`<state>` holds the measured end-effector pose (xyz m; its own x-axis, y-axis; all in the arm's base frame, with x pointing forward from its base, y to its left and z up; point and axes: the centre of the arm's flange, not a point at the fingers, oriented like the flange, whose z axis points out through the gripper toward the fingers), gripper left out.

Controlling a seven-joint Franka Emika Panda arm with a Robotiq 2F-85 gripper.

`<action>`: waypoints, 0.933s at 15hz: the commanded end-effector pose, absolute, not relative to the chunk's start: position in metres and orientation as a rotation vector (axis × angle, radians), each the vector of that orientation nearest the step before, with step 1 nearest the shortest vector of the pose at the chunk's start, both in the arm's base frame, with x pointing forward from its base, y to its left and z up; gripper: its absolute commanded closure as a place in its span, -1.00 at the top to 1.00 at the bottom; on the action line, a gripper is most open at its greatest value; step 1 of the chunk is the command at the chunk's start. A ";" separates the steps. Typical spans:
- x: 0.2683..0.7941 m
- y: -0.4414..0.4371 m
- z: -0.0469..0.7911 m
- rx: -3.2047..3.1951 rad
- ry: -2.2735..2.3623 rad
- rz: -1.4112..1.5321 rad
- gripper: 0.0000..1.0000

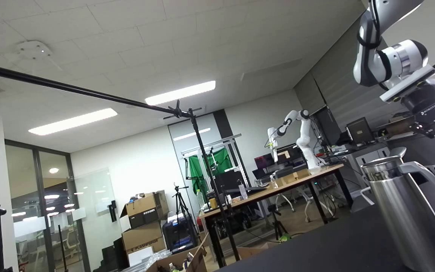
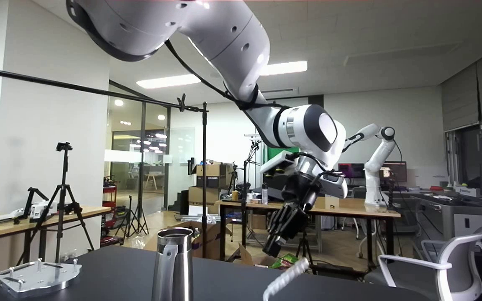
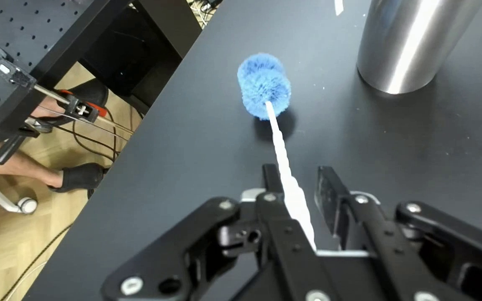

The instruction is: Stir the contents in the flusk.

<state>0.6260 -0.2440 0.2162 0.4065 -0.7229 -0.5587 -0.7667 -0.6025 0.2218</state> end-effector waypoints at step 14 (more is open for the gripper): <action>0.645 -0.191 0.341 -2.838 1.294 0.418 0.98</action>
